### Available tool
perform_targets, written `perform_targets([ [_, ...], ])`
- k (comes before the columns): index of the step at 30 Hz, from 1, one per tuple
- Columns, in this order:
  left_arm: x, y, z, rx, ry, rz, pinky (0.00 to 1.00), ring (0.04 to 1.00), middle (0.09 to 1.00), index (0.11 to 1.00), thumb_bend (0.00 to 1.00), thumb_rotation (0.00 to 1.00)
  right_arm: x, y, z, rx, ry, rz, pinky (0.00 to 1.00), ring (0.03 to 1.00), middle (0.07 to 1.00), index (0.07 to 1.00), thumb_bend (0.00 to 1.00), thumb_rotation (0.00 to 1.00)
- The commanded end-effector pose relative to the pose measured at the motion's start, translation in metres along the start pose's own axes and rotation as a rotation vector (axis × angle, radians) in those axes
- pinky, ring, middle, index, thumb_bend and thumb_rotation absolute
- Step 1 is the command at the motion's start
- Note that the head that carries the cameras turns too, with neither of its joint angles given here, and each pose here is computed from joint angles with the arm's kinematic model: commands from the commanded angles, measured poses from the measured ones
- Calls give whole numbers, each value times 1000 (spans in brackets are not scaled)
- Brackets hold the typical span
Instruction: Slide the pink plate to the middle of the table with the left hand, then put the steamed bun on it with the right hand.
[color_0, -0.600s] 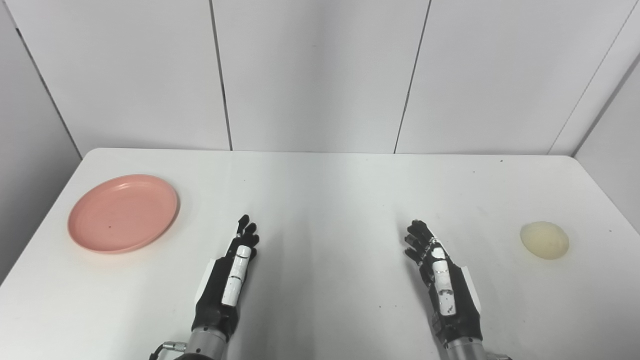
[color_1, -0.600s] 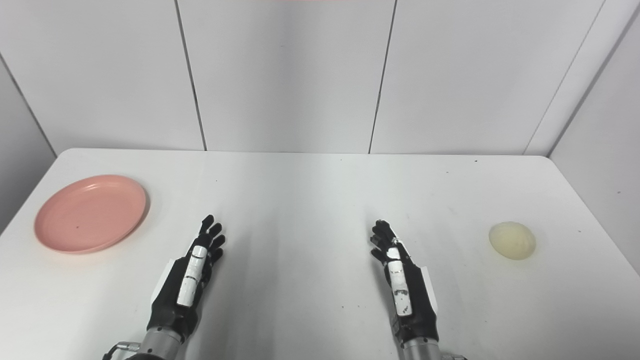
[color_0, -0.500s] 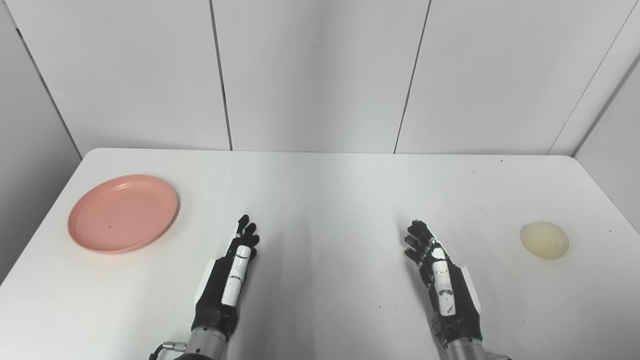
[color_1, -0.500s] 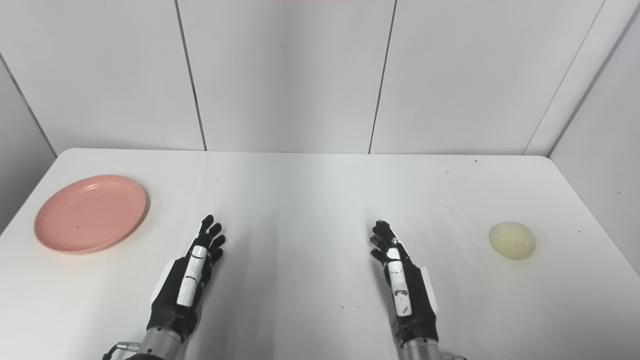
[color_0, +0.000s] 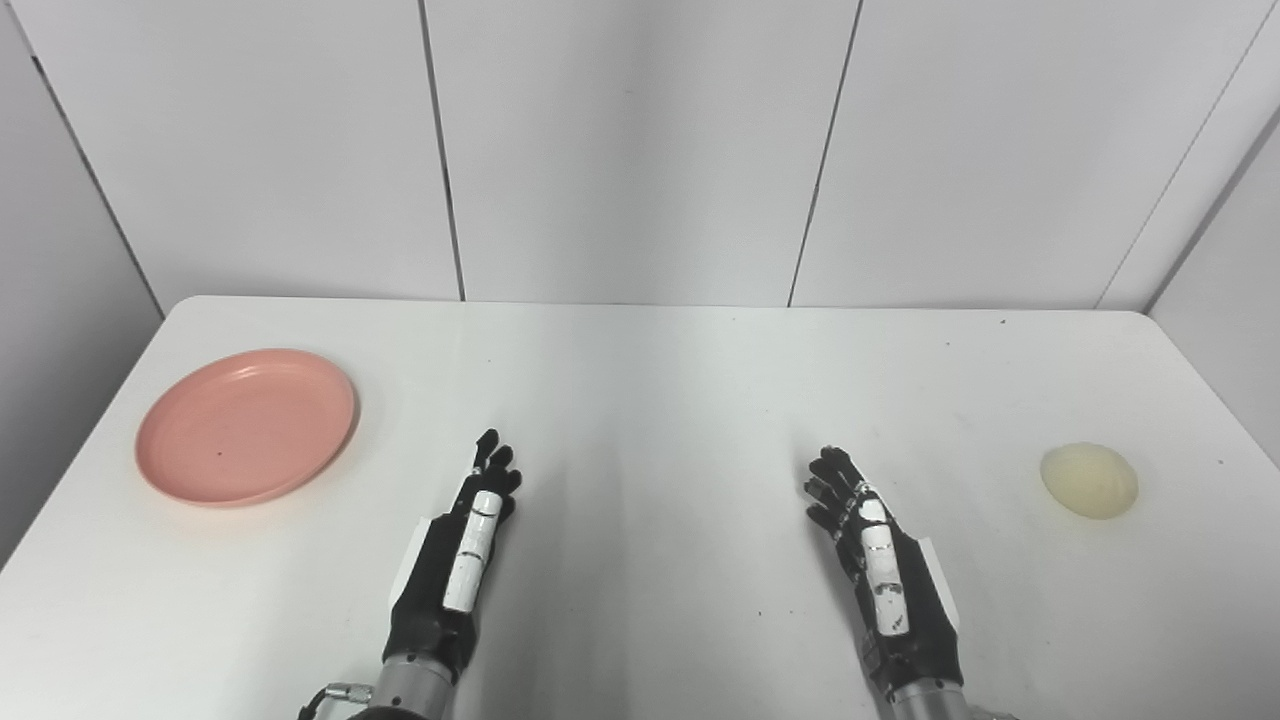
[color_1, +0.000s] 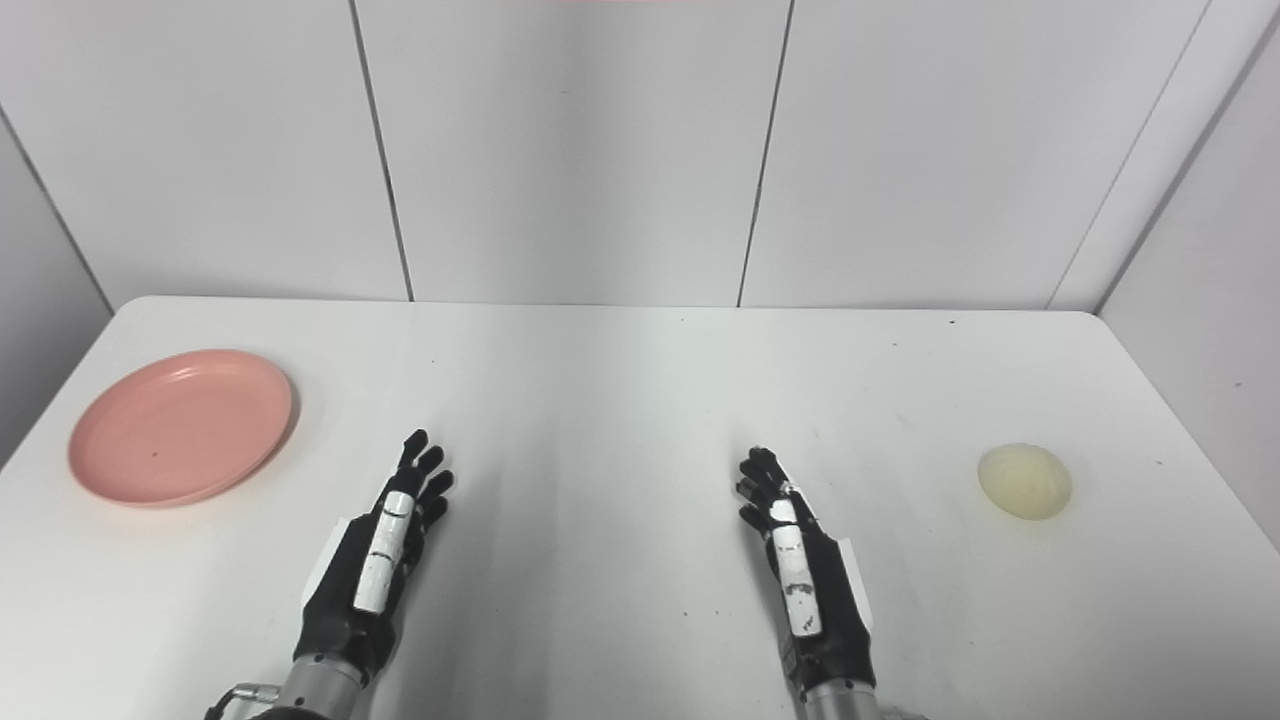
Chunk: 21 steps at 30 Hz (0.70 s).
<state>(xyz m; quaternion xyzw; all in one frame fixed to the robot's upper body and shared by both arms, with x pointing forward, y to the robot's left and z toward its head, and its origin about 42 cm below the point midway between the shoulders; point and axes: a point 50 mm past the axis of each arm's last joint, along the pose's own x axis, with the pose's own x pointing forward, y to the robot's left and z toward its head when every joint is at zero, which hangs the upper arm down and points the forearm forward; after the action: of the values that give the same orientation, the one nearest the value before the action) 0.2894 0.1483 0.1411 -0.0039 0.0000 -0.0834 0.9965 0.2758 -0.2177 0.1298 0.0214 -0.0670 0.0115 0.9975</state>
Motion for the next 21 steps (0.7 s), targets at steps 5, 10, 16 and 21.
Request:
perform_targets([
  [5,5,-2,16,6,-60,-18,986,967,1000,1000,641,991,2,2,9,-4,-41,20,891,881,871,879,795,995],
  [10,5,-2,16,8,-61,-24,988,972,1000,1000,637,998,2,2,10,-3,-41,20,886,874,865,876,789,999],
  [16,5,-1,16,5,-62,-27,996,978,1000,1000,650,993,2,3,10,-4,-40,22,884,869,864,878,794,1000],
  [21,5,0,16,13,-66,-31,996,976,1000,1000,632,999,2,3,10,-4,-39,18,874,866,863,877,798,999],
])
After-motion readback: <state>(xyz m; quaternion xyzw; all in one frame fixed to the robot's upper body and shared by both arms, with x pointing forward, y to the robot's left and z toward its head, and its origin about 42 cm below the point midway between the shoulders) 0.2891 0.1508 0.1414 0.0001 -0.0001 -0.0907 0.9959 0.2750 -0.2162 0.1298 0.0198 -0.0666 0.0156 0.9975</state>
